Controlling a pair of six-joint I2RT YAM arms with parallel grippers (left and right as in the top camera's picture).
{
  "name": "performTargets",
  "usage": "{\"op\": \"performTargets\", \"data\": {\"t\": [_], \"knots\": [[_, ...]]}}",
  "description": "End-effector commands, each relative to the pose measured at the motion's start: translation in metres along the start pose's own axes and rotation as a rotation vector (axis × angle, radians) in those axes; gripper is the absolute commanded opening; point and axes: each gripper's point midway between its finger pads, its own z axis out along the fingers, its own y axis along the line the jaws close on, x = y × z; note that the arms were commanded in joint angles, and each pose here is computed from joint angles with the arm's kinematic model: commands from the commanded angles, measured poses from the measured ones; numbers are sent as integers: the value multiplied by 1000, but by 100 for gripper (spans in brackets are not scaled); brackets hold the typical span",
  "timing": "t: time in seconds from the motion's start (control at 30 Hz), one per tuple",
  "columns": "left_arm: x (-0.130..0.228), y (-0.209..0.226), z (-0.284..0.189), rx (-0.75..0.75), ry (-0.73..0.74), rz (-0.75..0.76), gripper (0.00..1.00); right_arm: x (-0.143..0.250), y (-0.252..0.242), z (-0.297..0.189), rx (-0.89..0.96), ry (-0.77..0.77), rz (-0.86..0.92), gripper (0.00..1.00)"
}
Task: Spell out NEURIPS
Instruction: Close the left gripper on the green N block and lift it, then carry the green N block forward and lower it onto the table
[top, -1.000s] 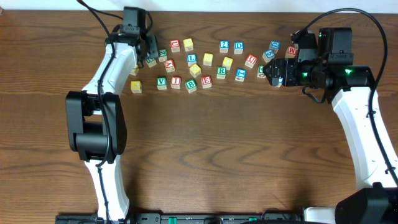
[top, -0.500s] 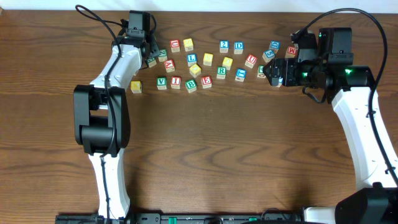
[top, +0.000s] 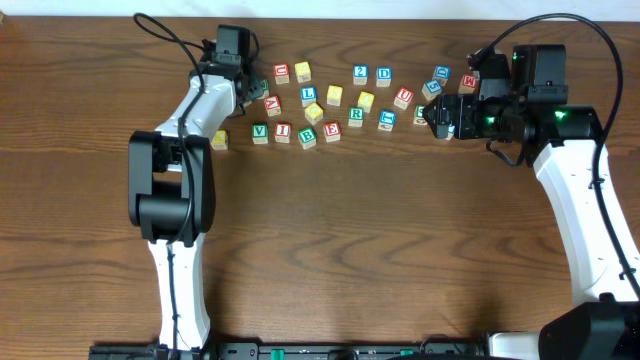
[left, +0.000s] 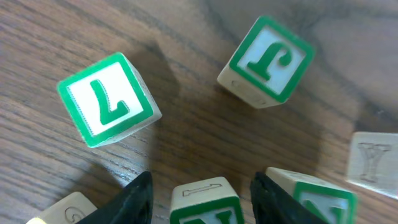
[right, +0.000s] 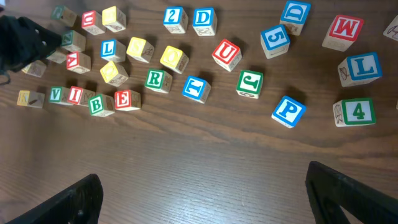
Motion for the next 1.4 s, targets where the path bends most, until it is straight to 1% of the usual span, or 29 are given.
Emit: {"op": "performTargets", "data": {"t": [0.0,0.2,0.33,0.4,0.5,0.57,0.63,0.77,0.9,1.0,1.13,1.27,1.37], "knots": [[-1,2,3,-15,-6,-4,46,-7,-2,-4,9,-19,-12,99],[3,3,3,-20,4,-1,44,-7,-2,-4,9,-19,-12,99],[4,4,3,-22,8,0,37,-7,-2,-4,9,-20,-12,99],[4,4,3,-22,8,0,37,-7,-2,-4,9,-20,-12,99],[5,4,3,-24,11,1,30,-8,-2,-4,9,-22,-13,99],[5,4,3,-25,14,5,28,-8,-2,-4,8,-22,-13,99],[6,5,3,-25,15,6,23,-8,-2,-4,8,-22,-13,99],[6,4,3,-25,15,9,23,-8,-2,-4,9,-22,-13,99],[3,4,-1,-22,10,60,21,-8,-2,-4,8,-22,-13,99],[-5,2,-13,-14,-7,93,20,-8,-2,-4,8,-22,-13,99],[-26,-3,-47,12,-63,104,20,-8,-2,-4,8,-22,-13,99],[-44,-7,-95,41,-110,98,20,-8,-2,-4,8,-22,-13,99],[-49,-11,-138,73,-126,104,20,-8,-2,-4,8,-22,-13,99]]}}
